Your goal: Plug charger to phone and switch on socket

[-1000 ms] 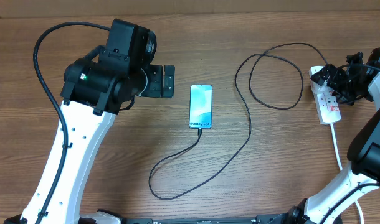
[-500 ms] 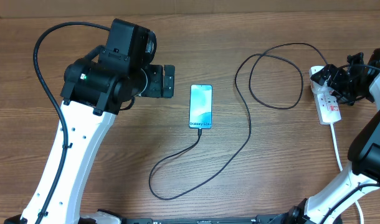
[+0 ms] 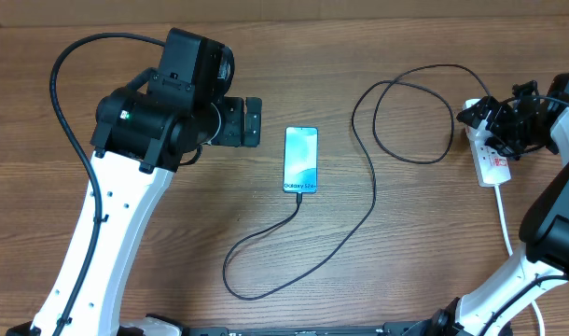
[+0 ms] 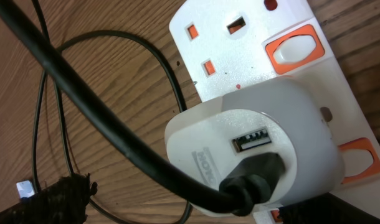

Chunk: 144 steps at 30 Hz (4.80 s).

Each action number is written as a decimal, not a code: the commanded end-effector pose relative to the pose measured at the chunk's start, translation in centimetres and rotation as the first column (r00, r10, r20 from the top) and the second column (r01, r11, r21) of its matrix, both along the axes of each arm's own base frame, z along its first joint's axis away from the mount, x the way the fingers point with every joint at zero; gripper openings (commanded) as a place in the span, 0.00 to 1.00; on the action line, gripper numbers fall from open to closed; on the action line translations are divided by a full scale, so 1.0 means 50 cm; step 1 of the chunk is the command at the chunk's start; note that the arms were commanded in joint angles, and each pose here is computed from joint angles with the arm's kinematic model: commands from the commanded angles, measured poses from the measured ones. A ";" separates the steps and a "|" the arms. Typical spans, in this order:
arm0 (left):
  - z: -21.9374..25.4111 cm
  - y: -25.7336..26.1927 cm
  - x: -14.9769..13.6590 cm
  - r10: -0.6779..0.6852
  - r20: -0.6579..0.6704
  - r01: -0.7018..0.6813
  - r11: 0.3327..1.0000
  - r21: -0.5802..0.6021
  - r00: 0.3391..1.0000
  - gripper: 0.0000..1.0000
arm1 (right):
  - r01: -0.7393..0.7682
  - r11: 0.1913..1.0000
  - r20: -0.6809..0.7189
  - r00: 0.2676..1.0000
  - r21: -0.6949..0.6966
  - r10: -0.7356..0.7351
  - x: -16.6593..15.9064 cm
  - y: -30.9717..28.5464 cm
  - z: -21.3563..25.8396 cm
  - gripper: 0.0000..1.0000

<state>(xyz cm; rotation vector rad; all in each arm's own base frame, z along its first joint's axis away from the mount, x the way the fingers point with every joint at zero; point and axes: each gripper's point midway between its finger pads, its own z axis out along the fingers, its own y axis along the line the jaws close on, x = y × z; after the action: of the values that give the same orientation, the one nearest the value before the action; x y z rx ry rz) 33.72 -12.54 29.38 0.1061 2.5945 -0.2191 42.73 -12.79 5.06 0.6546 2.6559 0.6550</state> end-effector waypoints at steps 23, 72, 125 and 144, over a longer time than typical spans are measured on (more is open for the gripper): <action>0.006 0.004 0.004 -0.011 0.017 0.010 1.000 0.019 1.000 0.99 | 0.076 0.987 -0.033 0.996 -0.145 -0.081 0.019 -0.058 -0.005 1.00; 0.006 0.004 0.004 -0.011 0.017 0.010 1.000 0.019 1.000 0.99 | 0.018 0.999 -0.030 0.999 -0.038 -0.019 0.023 -0.020 -0.038 0.89; 0.006 0.005 0.005 -0.010 0.017 0.010 1.000 0.019 1.000 1.00 | 0.041 0.991 -0.078 0.996 -0.128 -0.051 0.023 -0.055 -0.026 1.00; 0.006 0.005 0.005 -0.010 0.017 0.010 1.000 0.019 1.000 1.00 | 0.005 0.997 -0.049 0.999 -0.083 -0.009 0.030 -0.033 -0.020 1.00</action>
<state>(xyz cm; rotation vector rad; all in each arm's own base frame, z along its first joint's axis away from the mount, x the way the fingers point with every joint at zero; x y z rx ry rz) 33.71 -12.53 29.37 0.1060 2.5948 -0.2185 43.74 -15.48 4.33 0.6907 2.7085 0.4581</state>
